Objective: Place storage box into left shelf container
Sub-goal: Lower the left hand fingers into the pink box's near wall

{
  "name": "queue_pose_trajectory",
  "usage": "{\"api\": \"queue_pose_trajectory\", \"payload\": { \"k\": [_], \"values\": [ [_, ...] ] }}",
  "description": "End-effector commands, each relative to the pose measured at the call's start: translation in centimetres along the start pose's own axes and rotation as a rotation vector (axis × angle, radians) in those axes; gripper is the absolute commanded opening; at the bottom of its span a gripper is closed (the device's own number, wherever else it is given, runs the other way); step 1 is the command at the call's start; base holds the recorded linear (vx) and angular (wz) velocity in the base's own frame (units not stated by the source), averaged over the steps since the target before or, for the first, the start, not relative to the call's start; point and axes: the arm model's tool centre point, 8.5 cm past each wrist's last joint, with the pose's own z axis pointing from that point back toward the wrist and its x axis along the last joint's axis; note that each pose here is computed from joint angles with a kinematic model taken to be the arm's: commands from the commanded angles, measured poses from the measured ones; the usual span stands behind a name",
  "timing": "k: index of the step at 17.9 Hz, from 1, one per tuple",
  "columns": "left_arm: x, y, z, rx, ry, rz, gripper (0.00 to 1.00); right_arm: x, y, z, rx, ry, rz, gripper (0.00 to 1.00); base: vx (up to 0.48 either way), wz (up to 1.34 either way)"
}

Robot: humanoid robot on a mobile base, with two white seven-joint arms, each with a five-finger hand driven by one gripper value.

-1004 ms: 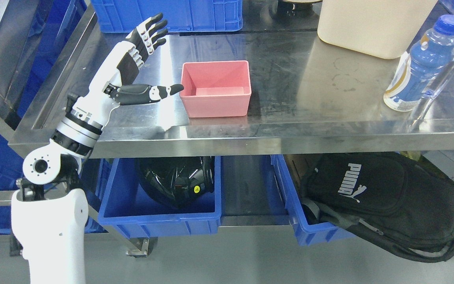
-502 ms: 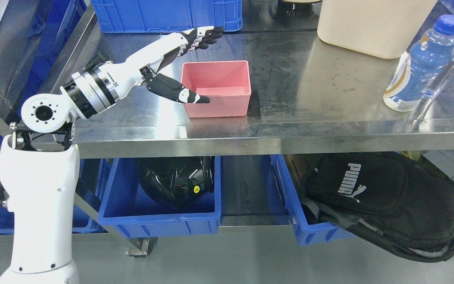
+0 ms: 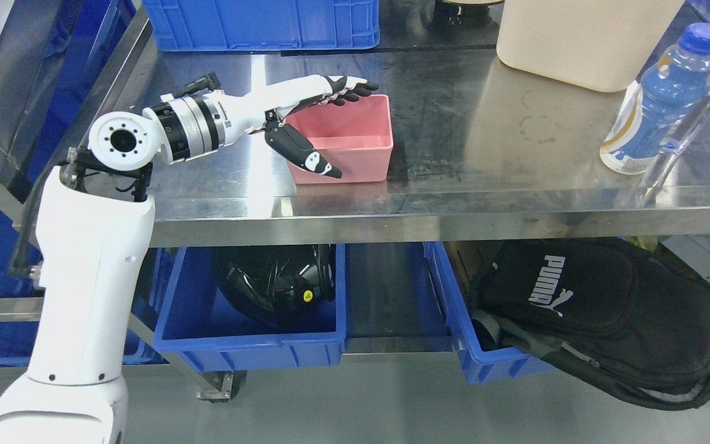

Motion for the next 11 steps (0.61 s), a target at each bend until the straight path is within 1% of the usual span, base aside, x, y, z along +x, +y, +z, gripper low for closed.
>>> {"api": "queue_pose_trajectory", "payload": {
  "k": [1,3,7,9,10,11],
  "values": [
    [-1.8,-4.0,-5.9,-0.201,0.113,0.029,0.98,0.0,-1.1,-0.1,-0.017,-0.008,-0.004,1.00,0.000,0.00],
    [-2.2,-3.3,-5.9,-0.200,0.151,0.016,0.97,0.0,-1.1,-0.1,-0.017,-0.008,-0.004,1.00,0.000,0.00],
    [-2.6,-1.7,-5.6,-0.194,0.205,-0.003,0.92,0.0,-1.1,-0.1,-0.017,-0.008,-0.004,1.00,0.000,0.00],
    [-2.6,-1.8,-5.6,-0.228,0.209,0.001,0.87,0.0,-1.1,-0.1,-0.017,-0.008,-0.004,1.00,0.000,0.00],
    [-2.8,-2.2,-5.6,-0.257,0.212,0.011,0.83,-0.1,-1.1,-0.1,-0.017,-0.007,-0.004,1.00,0.000,0.00],
    [-2.9,-2.4,-5.6,-0.267,0.212,0.014,0.82,0.0,-1.1,-0.1,-0.017,-0.008,-0.004,1.00,0.000,0.00]
  ]
}}
